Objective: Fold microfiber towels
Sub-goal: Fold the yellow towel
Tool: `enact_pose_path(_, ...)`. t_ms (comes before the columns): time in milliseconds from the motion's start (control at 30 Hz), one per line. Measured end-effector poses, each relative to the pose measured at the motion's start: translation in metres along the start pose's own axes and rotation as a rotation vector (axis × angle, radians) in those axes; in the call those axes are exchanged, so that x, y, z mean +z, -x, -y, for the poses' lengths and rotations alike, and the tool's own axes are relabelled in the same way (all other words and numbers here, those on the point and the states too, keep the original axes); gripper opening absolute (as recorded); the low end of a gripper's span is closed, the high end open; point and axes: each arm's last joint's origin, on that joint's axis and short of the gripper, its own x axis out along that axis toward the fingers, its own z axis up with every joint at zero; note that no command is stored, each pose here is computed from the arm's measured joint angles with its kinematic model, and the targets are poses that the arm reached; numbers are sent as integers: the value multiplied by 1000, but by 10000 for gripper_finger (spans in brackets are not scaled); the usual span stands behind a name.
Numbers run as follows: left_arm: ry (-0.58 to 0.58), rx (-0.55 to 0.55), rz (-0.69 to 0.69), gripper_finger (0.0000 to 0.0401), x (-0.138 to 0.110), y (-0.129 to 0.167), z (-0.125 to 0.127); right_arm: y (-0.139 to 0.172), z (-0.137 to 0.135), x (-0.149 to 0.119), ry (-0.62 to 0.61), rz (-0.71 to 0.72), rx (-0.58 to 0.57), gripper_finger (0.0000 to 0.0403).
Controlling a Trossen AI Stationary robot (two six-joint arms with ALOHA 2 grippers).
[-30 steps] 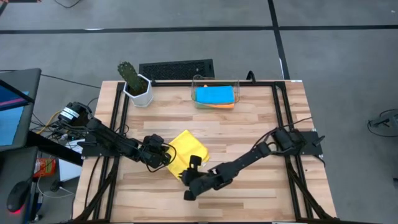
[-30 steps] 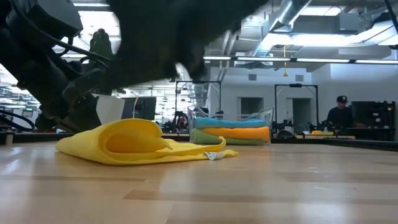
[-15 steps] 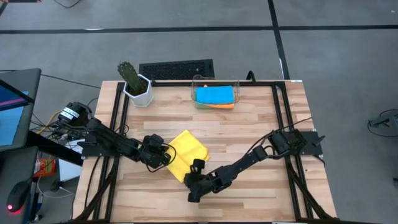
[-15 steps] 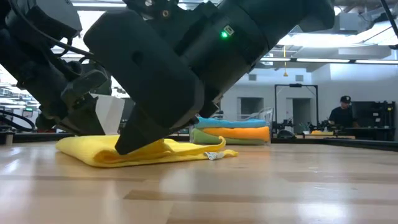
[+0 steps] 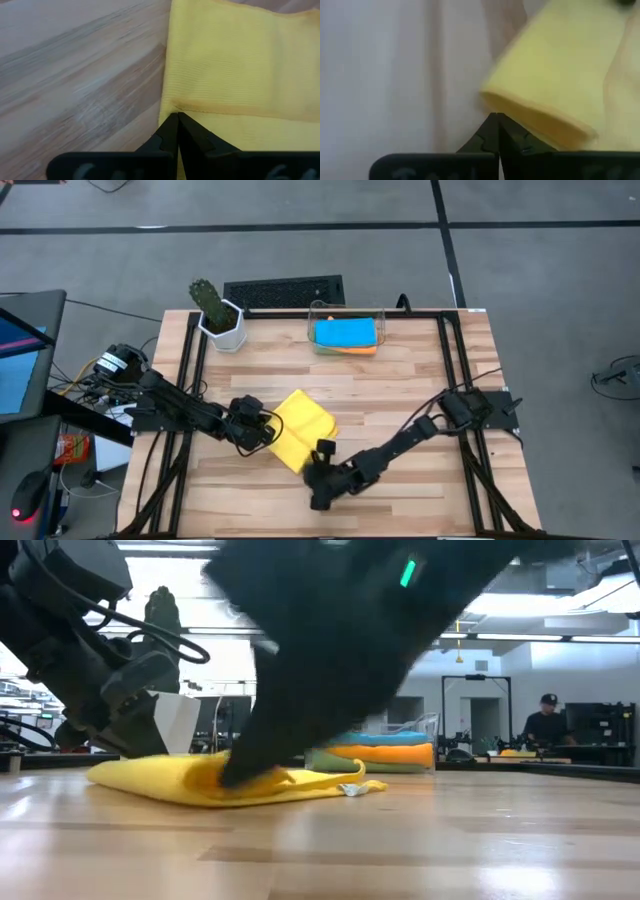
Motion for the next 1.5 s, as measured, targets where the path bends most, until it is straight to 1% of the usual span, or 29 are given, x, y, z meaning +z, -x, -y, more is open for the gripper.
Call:
enact_pose_path(100, 2, -1, -2, 0, 0, 0, 0, 27, -5, 15, 35, 89, -48, 14)
enact_pose_path(167, 6, 0, 2, 0, 0, 0, 0, 35, -5, 25, 39, 153, -83, 10)
enact_pose_path(267, 10, 2, 10, 0, 0, 0, 0, 28, 1, 24, 38, 146, -105, 15)
enact_pose_path(367, 15, 2, 10, 0, 0, 0, 0, 17, 9, 25, -45, 169, -145, 26)
enact_pose_path(433, 16, 1, 11, 0, 0, 0, 0, 8, 18, 15, -79, 134, -191, 26)
enact_pose_path(467, 18, -1, 11, 0, 0, 0, 0, 3, 22, 10, -95, 119, -193, 24)
enact_pose_path(567, 19, -2, 12, 0, 0, 0, 0, -7, 27, 0, -191, 150, -126, 13)
enact_pose_path(667, 29, -14, 15, 0, 1, 0, 2, -12, 26, -20, -207, 108, -119, 10)
enact_pose_path(733, 35, -32, 12, 0, 2, 1, 3, -11, 25, -23, -236, 94, -96, 15)
enact_pose_path(767, 31, -43, 9, 0, 3, 2, 4, -12, 24, -26, -244, 92, -102, 19)
enact_pose_path(867, 9, -66, 10, 0, 8, 7, 7, -11, 23, -28, -240, 86, -108, 30)
enact_pose_path(933, 0, -100, 25, 0, 14, 14, 11, -11, 23, -28, -240, 85, -106, 30)
enact_pose_path(1033, 12, -144, 62, 0, 24, 24, 15, -11, 23, -28, -238, 83, -106, 22)
enact_pose_path(1133, 48, -179, 144, 0, 29, 33, 19, -12, 23, -28, -236, 81, -106, 15)
enact_pose_path(1167, 39, -189, 173, 0, 28, 35, 20, -12, 23, -29, -235, 81, -106, 14)
enact_pose_path(1233, 14, -197, 188, 0, 23, 32, 21, -12, 23, -29, -233, 80, -106, 16)
enact_pose_path(1333, -24, -184, 139, 0, 11, 20, 16, -12, 23, -29, -233, 77, -104, 27)
enact_pose_path(1433, -34, -208, 96, 0, 1, 8, 19, -12, 23, -29, -230, 74, -103, 34)
enact_pose_path(1500, -62, -186, 62, 0, -8, -2, 17, -12, 23, -30, -228, 69, -104, 33)
